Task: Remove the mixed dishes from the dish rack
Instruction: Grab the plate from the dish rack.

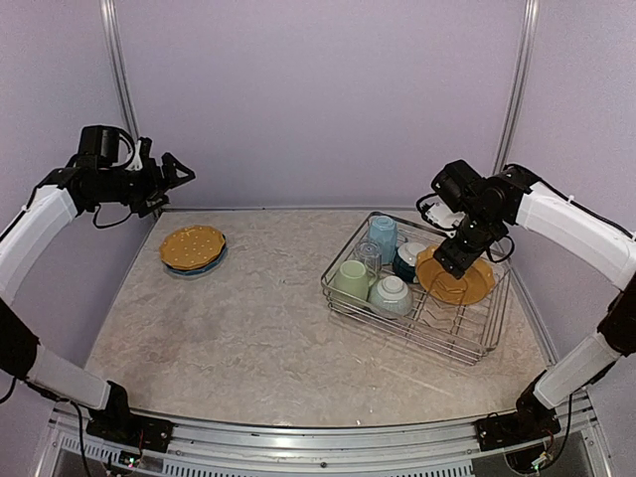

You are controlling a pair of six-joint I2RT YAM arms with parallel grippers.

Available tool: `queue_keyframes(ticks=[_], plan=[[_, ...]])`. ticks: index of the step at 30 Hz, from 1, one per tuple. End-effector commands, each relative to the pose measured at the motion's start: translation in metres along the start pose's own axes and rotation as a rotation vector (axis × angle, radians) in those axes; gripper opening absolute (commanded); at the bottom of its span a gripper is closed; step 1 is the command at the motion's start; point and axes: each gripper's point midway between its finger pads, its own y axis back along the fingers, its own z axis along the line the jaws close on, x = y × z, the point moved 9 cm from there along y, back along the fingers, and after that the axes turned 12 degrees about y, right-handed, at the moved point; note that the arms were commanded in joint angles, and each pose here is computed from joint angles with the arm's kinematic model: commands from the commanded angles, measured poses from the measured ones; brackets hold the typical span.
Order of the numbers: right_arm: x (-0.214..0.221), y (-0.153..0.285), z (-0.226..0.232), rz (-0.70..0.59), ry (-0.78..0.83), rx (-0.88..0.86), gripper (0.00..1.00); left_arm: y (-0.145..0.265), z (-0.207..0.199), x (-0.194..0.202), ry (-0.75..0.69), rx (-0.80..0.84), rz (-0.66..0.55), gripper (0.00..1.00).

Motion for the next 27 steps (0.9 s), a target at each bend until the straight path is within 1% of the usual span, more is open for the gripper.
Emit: queue_keyframes(ticks=[1,4,8,11,13,15,18,20,25,26,27], plan=[[-0.006,-0.014,0.0,0.021,0.024,-0.037,0.82,0.007,-0.007,0.004,-0.017,0.057,0.0,0.99],[-0.007,-0.028,0.001,0.051,0.027,-0.06,0.81,0.01,-0.01,0.006,-0.008,0.094,0.006,0.99],[-0.013,-0.04,0.002,0.065,0.032,-0.1,0.74,0.015,-0.014,0.007,-0.007,0.112,0.005,0.99],[-0.015,-0.044,0.005,0.063,0.048,-0.12,0.72,0.017,-0.015,0.007,-0.006,0.121,0.003,0.99],[-0.016,-0.046,0.007,0.056,0.054,-0.142,0.68,0.017,-0.016,0.007,-0.006,0.125,0.006,0.99],[-0.017,-0.049,0.008,0.061,0.058,-0.144,0.63,0.017,-0.016,0.007,-0.007,0.126,0.006,0.99],[-0.016,-0.054,0.009,0.077,0.069,-0.128,0.61,0.017,-0.016,0.008,-0.006,0.128,0.01,0.99],[-0.018,-0.056,0.009,0.075,0.075,-0.129,0.58,0.016,-0.016,0.008,-0.004,0.13,0.012,0.99],[-0.023,-0.056,0.007,0.063,0.084,-0.125,0.43,0.014,-0.014,0.007,-0.004,0.123,0.014,0.99],[-0.023,-0.055,0.006,0.059,0.086,-0.126,0.39,0.013,-0.014,0.008,-0.004,0.122,0.017,0.99],[-0.023,-0.054,0.006,0.053,0.087,-0.128,0.33,0.013,-0.014,0.008,-0.004,0.123,0.018,0.99]])
